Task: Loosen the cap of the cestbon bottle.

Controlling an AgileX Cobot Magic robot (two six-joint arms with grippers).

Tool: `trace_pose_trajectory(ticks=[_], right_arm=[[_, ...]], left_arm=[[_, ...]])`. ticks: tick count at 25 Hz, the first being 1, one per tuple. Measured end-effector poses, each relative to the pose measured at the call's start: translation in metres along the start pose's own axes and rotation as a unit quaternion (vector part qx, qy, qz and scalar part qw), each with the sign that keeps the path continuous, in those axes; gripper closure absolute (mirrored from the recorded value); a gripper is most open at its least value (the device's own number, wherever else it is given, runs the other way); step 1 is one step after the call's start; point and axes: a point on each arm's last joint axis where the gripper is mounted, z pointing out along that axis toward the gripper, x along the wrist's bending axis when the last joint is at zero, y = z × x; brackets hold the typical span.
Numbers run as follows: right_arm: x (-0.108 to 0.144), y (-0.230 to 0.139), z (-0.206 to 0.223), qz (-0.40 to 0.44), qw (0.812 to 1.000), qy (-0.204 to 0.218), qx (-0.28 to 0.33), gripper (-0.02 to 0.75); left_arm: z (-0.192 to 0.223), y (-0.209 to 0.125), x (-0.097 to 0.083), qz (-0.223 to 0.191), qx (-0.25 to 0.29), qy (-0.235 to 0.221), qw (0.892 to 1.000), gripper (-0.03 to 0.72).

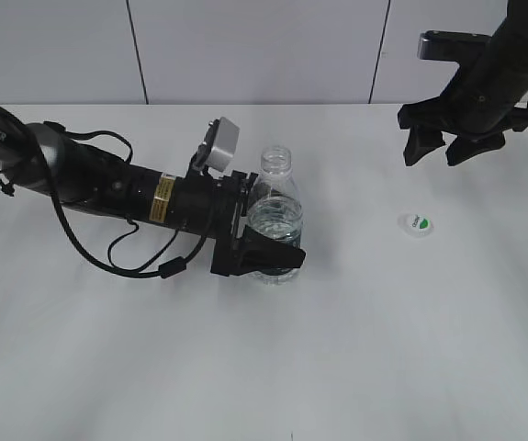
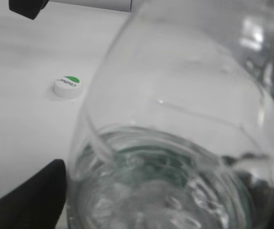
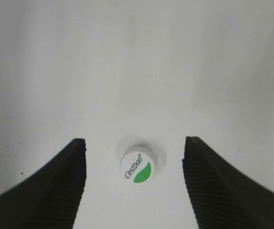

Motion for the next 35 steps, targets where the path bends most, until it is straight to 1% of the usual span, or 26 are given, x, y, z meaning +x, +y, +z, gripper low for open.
trace_pose_trajectory(ticks=[4, 10, 20, 24, 26, 28, 30, 32, 34, 35], right_arm=[[0.0, 0.002, -0.003, -0.001, 1.0, 0.0, 0.001, 0.248], [0.003, 0.009, -0.024, -0.005, 1.0, 0.0, -0.024, 0.248], [0.006, 0.013, -0.055, -0.011, 0.998, -0.001, -0.057, 0.248], [0.009, 0.017, -0.072, -0.014, 0.998, 0.0, -0.062, 0.248], [0.01, 0.02, -0.082, -0.018, 0.998, 0.0, -0.066, 0.248], [0.011, 0.022, -0.092, -0.02, 0.997, 0.0, -0.073, 0.248], [0.012, 0.023, -0.101, -0.022, 0.996, 0.0, -0.083, 0.248], [0.013, 0.022, -0.106, -0.022, 0.996, 0.0, -0.085, 0.248], [0.013, 0.02, -0.108, -0.023, 0.997, 0.002, -0.076, 0.248], [0.014, 0.018, -0.109, -0.024, 0.997, 0.003, -0.067, 0.248]], left_arm=[[-0.003, 0.012, -0.001, -0.006, -0.005, 0.001, 1.0, 0.103], [-0.01, 0.034, -0.004, -0.017, -0.011, 0.005, 1.0, 0.103], [-0.026, 0.086, -0.014, -0.021, -0.034, 0.02, 0.999, 0.103], [-0.034, 0.107, -0.018, -0.017, -0.046, 0.032, 0.998, 0.128], [-0.04, 0.117, -0.018, -0.016, -0.045, 0.055, 0.997, 0.152], [-0.05, 0.125, -0.015, -0.024, -0.042, 0.089, 0.995, 0.168], [-0.064, 0.132, -0.009, -0.04, -0.036, 0.142, 0.988, 0.174], [-0.082, 0.135, 0.0, -0.072, -0.031, 0.204, 0.976, 0.176], [-0.103, 0.134, 0.01, -0.109, -0.028, 0.272, 0.956, 0.176], [-0.113, 0.131, 0.015, -0.124, -0.026, 0.298, 0.946, 0.176]])
